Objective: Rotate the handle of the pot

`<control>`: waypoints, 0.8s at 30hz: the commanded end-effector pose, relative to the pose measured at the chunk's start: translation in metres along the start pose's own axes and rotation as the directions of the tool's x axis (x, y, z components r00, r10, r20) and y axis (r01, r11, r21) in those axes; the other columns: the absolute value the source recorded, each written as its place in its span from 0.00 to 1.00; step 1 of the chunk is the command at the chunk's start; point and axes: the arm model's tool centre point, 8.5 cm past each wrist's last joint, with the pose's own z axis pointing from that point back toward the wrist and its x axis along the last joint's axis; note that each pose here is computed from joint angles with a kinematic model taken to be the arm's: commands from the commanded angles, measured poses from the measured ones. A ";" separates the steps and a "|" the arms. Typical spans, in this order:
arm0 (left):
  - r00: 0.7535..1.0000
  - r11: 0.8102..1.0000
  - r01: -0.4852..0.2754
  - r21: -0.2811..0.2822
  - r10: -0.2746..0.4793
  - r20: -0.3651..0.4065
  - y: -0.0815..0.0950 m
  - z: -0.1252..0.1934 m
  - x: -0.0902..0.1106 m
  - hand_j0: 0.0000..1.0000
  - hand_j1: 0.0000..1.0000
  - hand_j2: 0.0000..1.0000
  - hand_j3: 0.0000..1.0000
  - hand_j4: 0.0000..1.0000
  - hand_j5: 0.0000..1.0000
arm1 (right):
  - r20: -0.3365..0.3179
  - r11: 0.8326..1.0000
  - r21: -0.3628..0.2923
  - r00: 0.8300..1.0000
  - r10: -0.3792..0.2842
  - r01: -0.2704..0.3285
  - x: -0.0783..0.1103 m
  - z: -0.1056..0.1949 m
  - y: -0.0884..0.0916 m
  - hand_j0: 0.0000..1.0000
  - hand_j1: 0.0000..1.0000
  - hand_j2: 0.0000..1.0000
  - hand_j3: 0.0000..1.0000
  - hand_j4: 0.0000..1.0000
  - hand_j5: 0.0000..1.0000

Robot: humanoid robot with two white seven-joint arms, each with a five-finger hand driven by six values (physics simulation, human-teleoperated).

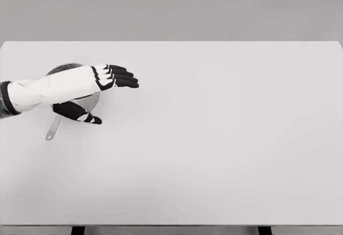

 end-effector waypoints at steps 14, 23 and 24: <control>0.993 0.994 0.059 0.090 -0.049 -0.107 -0.013 0.015 -0.009 1.00 1.00 1.00 1.00 1.00 1.00 | 0.000 1.000 0.000 1.000 -0.001 0.001 0.000 0.000 0.000 1.00 1.00 1.00 1.00 1.00 1.00; 0.987 0.989 0.008 0.145 0.015 -0.158 -0.028 0.019 -0.013 1.00 1.00 1.00 1.00 1.00 1.00 | 0.000 1.000 0.000 1.000 0.001 -0.001 0.000 0.000 0.000 1.00 1.00 1.00 1.00 1.00 1.00; 0.986 0.990 0.009 0.138 0.014 -0.165 -0.030 0.020 -0.014 1.00 1.00 1.00 1.00 1.00 1.00 | 0.000 1.000 0.000 1.000 -0.001 0.001 0.000 0.000 0.000 1.00 1.00 1.00 1.00 1.00 1.00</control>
